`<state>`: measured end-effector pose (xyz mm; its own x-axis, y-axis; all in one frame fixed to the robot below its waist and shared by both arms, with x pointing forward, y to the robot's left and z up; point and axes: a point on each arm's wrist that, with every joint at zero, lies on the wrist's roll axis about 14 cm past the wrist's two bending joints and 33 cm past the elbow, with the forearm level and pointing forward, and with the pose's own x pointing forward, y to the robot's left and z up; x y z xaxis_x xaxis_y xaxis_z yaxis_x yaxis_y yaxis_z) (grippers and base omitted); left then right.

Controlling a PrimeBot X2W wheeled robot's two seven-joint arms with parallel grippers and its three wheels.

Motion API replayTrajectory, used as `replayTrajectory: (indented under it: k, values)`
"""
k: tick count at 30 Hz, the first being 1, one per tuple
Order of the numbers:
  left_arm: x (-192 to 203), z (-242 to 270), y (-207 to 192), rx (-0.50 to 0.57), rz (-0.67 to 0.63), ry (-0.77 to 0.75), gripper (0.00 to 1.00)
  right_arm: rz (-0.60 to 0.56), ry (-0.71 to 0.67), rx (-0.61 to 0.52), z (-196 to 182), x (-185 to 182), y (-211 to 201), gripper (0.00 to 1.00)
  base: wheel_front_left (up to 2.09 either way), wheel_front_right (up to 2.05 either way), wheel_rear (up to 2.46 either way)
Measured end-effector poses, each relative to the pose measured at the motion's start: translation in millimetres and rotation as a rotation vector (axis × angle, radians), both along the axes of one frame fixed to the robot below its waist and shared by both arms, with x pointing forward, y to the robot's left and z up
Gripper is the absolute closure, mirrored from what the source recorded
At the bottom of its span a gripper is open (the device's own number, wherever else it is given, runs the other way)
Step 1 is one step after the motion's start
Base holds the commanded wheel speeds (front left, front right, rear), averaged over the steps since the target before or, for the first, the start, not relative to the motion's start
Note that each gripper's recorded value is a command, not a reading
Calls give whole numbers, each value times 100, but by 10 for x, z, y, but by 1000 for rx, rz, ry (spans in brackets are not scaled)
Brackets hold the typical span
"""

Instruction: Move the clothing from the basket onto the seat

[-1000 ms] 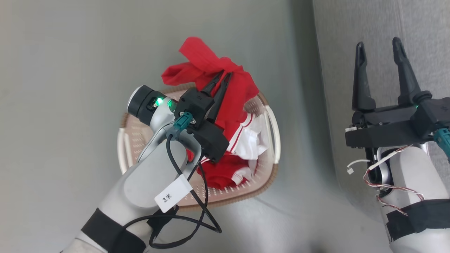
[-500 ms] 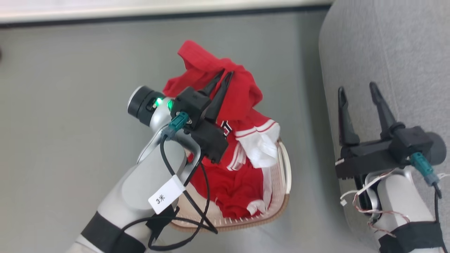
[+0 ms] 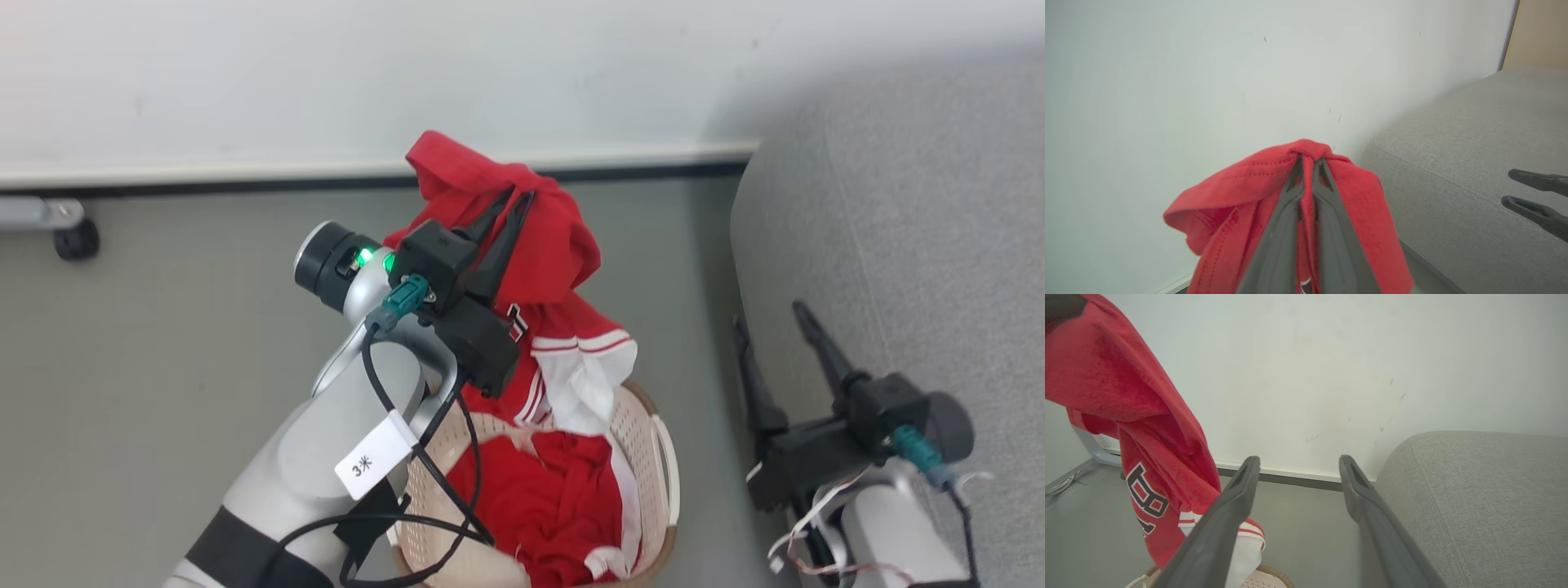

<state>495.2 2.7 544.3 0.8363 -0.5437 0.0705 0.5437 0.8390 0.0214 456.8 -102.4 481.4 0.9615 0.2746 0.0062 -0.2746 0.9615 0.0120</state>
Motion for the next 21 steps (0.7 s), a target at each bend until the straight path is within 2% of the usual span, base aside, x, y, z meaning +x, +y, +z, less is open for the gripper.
replayTrajectory:
  k: [9, 21]
  values:
    - [-270, 246, 60, 11, 5, -41, 100, 70, -23, -11, 161, -280, 184, 0, 0, 0, 0]
    - [-634, 857, 21, -12, -10, -183, 100, 206, -115, -47, 505, -616, 537, 0, 0, 0, 0]
